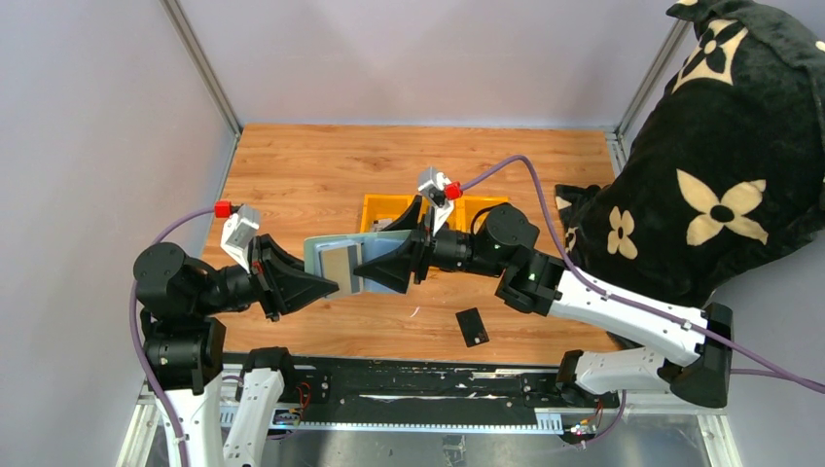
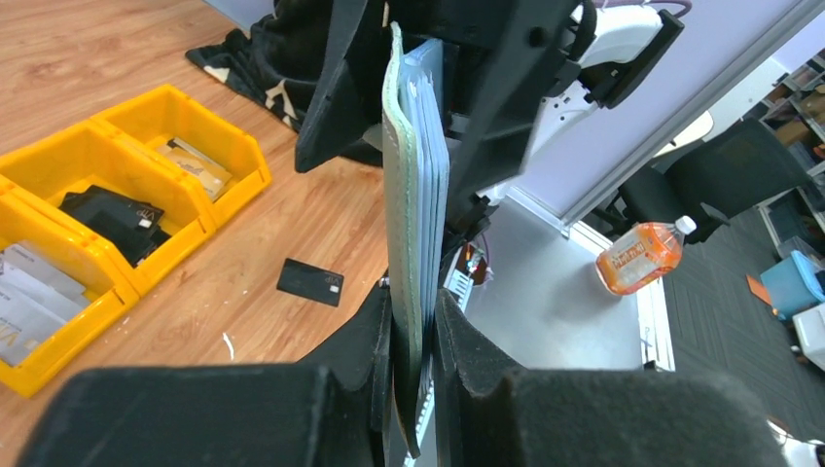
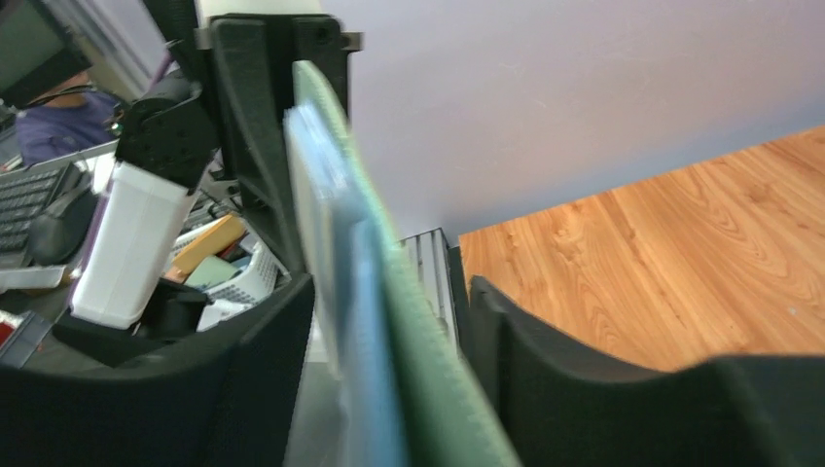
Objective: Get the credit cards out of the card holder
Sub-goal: Remove the credit card from the card holder.
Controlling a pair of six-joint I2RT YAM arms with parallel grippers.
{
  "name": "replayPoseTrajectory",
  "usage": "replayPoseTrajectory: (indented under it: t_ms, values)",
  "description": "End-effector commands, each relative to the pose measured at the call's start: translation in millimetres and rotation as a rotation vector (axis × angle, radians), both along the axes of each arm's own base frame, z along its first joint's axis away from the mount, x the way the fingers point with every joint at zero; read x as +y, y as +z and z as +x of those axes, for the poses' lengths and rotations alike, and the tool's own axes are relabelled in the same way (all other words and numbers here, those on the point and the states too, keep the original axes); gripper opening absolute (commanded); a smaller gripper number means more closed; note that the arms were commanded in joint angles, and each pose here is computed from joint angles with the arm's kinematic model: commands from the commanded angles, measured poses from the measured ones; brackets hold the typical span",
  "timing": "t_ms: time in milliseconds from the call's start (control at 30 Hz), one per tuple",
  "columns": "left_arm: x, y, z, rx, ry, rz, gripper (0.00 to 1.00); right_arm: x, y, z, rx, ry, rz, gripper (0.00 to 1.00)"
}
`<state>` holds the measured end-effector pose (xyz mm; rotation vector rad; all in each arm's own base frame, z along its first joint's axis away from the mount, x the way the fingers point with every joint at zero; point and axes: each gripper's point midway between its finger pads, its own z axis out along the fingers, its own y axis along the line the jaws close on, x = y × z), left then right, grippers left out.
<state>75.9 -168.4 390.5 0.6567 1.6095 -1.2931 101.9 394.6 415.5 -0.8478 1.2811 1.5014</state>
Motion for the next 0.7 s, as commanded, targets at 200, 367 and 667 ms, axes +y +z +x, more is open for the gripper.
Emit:
replayPoseTrajectory:
  t_ms: [200,367,667]
  values:
    - [-3.9,12.1,-24.6,-0.031,-0.069,-0.004,0.00,7.0,3.1,-0.3,0.045,0.017,0.034,0.27]
    - [-4.3,13.4,-26.1,-0.007,-0.084,-0.010,0.19,-2.1,-0.7,4.2,0.066,0.005,0.047,0.06]
    - [-5.3,14.2,-32.5,0.016,-0.132,-0.014,0.34,-5.5,-4.7,8.4,0.101,-0.009,0.040,0.00]
